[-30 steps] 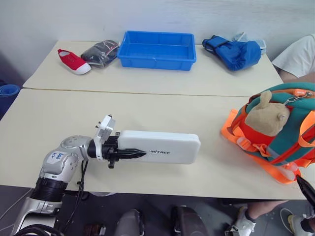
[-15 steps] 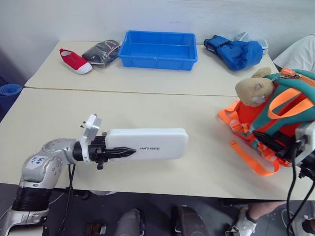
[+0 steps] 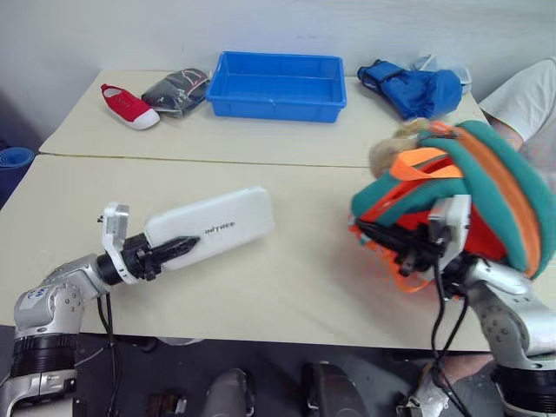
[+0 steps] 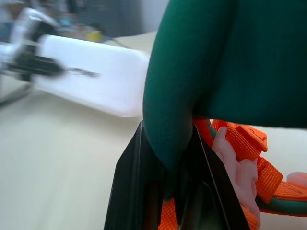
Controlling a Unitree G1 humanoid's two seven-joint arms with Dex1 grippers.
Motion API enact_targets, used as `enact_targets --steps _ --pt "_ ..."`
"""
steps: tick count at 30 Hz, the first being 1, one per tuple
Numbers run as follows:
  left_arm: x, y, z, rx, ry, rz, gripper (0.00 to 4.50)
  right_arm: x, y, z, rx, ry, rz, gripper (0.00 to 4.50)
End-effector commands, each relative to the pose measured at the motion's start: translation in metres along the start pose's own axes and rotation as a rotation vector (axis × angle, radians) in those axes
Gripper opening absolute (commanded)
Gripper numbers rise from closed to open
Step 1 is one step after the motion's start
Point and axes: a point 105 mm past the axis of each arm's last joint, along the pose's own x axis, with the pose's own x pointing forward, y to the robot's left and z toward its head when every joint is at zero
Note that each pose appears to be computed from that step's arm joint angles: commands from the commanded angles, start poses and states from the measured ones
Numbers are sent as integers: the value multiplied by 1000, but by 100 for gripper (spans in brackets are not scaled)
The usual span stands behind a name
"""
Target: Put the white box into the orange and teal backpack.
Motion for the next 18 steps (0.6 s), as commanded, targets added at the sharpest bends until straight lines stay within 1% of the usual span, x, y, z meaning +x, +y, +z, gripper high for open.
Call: enact_targets --steps 1,4,5,6,8,12,15,18 --pt "-13 8 17 44 -41 33 122 15 51 18 68 -27 239 1" --pt "-18 11 26 35 -78 36 122 6 74 21 184 20 351 1" --pt "-19 9 33 48 -100 32 122 -3 76 18 220 70 356 1" --pt "-19 6 41 80 -124 36 122 -12 72 16 225 123 327 1" --pt "-20 0 52 130 -150 47 122 -26 61 15 211 174 253 1" --pt "-19 -43 76 157 -177 -70 122 -63 35 15 198 267 131 1" --pt "-7 -67 79 252 -127 -133 122 -77 23 17 183 299 83 1" --pt "22 -85 77 327 -90 -230 122 -84 13 16 182 311 56 1"
